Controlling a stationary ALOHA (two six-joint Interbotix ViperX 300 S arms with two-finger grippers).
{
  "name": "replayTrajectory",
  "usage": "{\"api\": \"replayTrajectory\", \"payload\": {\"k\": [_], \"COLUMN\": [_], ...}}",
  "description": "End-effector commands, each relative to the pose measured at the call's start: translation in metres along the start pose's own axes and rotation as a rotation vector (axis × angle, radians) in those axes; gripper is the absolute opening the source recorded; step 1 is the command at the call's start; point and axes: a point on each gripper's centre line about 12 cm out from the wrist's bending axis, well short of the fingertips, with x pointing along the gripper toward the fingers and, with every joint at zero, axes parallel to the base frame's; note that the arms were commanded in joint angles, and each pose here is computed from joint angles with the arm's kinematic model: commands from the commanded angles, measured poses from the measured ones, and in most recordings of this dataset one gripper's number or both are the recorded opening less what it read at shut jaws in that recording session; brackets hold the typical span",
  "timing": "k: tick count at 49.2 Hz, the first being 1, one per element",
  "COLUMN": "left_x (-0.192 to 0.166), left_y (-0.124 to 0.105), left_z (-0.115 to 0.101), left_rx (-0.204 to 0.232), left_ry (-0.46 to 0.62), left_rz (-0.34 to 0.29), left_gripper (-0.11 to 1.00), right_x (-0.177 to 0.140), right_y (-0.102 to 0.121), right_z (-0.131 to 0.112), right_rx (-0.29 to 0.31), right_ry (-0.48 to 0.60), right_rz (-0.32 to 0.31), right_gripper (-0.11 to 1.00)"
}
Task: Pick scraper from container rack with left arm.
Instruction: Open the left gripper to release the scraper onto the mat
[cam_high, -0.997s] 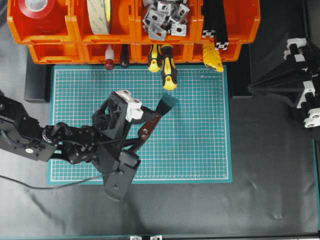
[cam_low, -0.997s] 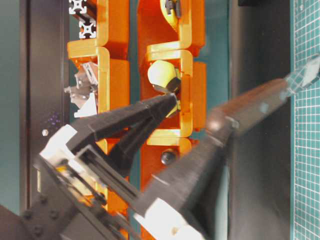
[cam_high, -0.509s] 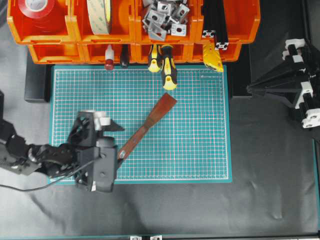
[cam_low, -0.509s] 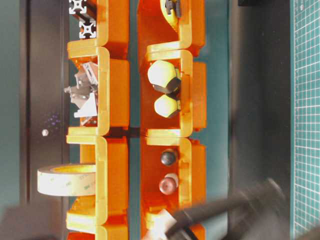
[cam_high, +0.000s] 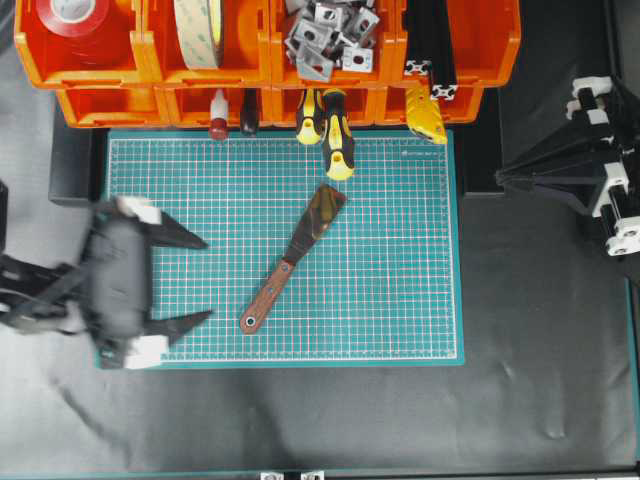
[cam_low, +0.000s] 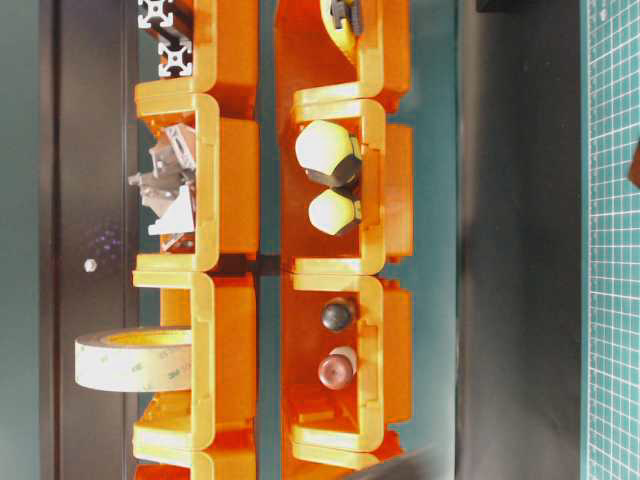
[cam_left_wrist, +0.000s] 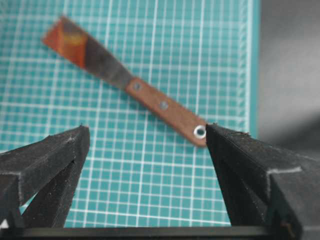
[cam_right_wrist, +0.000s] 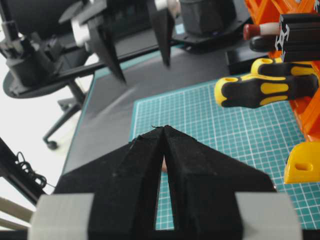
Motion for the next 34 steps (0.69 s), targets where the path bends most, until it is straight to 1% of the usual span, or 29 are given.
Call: {"api": "replayTrajectory", "payload": {"k": [1,8,11,16,20,22,28,34], "left_x": [-0.037,-0.075,-0.092,-0.124,-0.146,-0.153,-0.168,-0.177], "left_y": [0.008,0.025,0.035,0.05,0.061,0.065,0.075,0.086], "left_z": [0.014,0.006,0.003,0.005,0.006,0.005,0.001,-0.008], "left_rx": [-0.035,-0.065,-0.076,-0.093,-0.084,-0.069,-0.044,-0.068], "left_ry": [-0.101,-0.187,-0.233,-0.333,-0.409,-0.437,-0.49,-0.517], "left_rz": [-0.052,-0.108,-0.123,-0.149,-0.165,-0.168,-0.166,-0.148], "left_gripper": [0.9,0.9,0.9,0.9,0.89,0.88,0.86,0.85], "right_x": [0.0,0.0,0.0,-0.002,-0.003,-0.004,-0.007,-0.01], "right_y": [0.004,0.004,0.004,0.005,0.006,0.006,0.007,0.008], "right_z": [0.013,0.013,0.014,0.015,0.018,0.019,0.021,0.023], "right_rx": [0.002,0.002,0.002,0.002,0.002,0.0,0.0,0.002], "right_ry": [-0.03,-0.029,-0.032,-0.039,-0.048,-0.05,-0.054,-0.056], "right_rz": [0.008,0.009,0.01,0.014,0.015,0.016,0.019,0.021], "right_gripper": [0.01,0.01,0.01,0.01,0.01,0.01,0.01,0.01]}}
